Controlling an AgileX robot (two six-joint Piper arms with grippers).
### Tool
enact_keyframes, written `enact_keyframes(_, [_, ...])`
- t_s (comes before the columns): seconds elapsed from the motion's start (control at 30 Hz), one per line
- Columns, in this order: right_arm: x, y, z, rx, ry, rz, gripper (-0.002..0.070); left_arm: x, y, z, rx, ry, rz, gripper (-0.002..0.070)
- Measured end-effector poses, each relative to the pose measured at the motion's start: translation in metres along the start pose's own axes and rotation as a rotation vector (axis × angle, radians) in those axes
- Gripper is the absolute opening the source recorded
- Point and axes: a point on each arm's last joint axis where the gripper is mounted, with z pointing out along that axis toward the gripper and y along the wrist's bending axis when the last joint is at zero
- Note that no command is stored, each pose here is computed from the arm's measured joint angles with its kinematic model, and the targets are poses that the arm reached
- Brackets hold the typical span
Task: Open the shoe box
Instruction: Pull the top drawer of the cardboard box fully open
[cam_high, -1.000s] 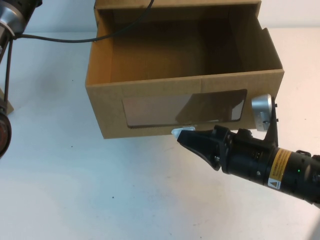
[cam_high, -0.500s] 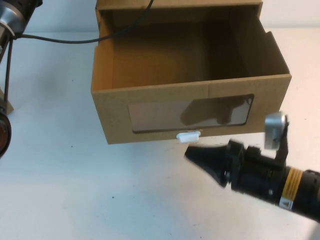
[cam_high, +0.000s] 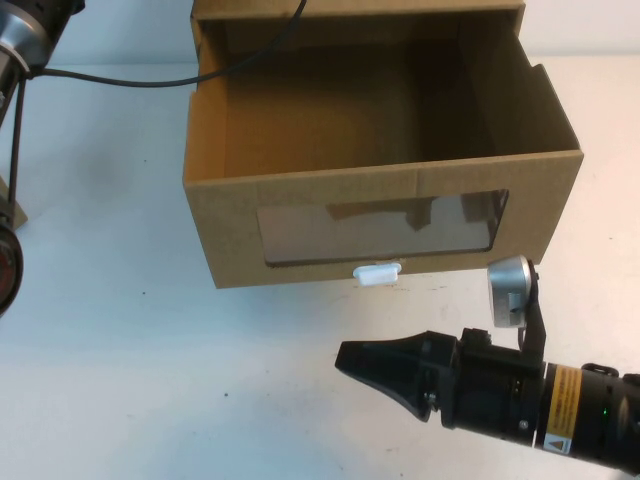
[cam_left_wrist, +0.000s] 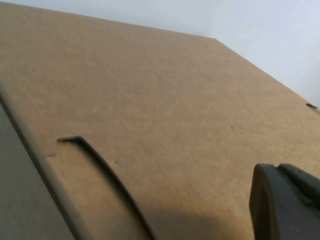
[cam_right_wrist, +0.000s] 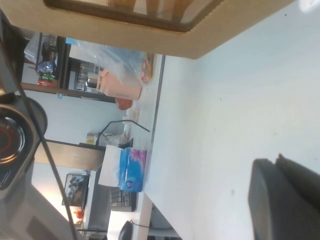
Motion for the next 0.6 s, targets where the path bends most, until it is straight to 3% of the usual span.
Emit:
enact_keyframes(0.27, [0.008, 0.005, -0.012, -0.011, -0.007, -0.028, -0.0018, -0.003, -0.002, -0.002, -0.001, -0.007, 0.023, -0.001])
enact_keyframes(0.6, [0.015, 0.01, -0.028, 0.013, -0.027, -0.128, -0.0018, -0.025, -0.013, -0.019, -0.036, -0.014, 0.169, -0.001])
